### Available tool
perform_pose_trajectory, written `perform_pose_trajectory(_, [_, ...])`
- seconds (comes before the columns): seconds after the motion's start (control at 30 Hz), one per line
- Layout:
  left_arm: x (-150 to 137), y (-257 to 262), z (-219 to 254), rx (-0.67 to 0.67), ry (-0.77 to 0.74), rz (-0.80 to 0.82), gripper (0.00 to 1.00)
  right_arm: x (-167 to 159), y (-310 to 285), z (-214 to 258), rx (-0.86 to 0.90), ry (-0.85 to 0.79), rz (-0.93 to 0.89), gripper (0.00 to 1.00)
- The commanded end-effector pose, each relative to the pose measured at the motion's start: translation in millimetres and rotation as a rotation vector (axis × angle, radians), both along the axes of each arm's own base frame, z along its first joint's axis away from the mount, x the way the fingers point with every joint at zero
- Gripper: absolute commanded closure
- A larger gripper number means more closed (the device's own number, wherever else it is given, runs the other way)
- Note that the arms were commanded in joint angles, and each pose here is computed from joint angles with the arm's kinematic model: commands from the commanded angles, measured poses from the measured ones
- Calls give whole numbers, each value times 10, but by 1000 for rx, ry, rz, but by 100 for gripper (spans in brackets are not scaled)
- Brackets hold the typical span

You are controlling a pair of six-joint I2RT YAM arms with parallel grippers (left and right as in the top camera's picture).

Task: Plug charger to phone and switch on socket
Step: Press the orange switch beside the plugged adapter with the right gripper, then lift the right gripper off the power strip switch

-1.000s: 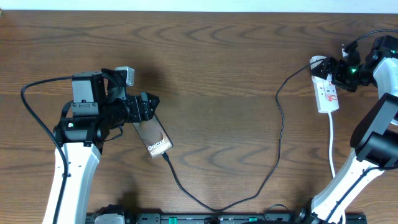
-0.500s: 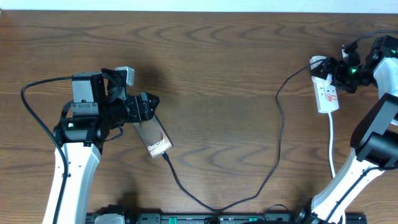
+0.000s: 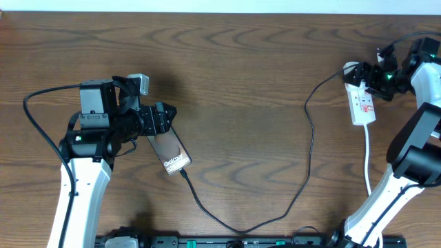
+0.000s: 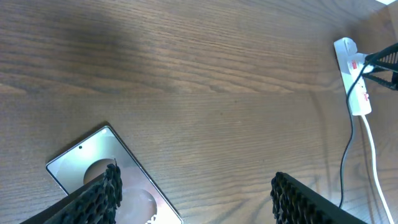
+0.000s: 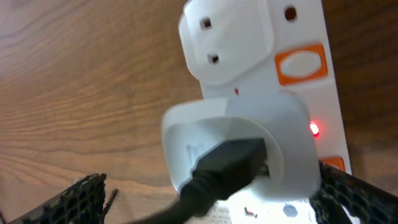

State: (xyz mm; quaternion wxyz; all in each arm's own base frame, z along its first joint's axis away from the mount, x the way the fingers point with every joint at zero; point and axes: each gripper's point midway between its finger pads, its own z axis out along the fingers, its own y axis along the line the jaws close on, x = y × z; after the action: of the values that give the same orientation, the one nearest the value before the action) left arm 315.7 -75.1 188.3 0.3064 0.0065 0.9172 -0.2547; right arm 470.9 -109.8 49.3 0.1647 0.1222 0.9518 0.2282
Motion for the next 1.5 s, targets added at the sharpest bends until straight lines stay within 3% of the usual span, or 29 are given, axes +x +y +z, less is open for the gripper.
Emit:
perform_pose_trajectory(0.0, [33, -5, 58, 6, -18, -8, 24, 19, 365, -171, 93, 36, 51, 1])
perform_pose_trajectory(0.3, [33, -5, 58, 6, -18, -8, 24, -21, 369, -231, 102, 67, 39, 1])
perform_pose_trajectory(0.9, [22, -4, 48, 7, -12, -8, 24, -199, -123, -314, -8, 211, -172, 1])
perform_pose_trajectory(1.47, [22, -5, 49, 6, -12, -8, 24, -37, -258, 410, -27, 149, -186, 1])
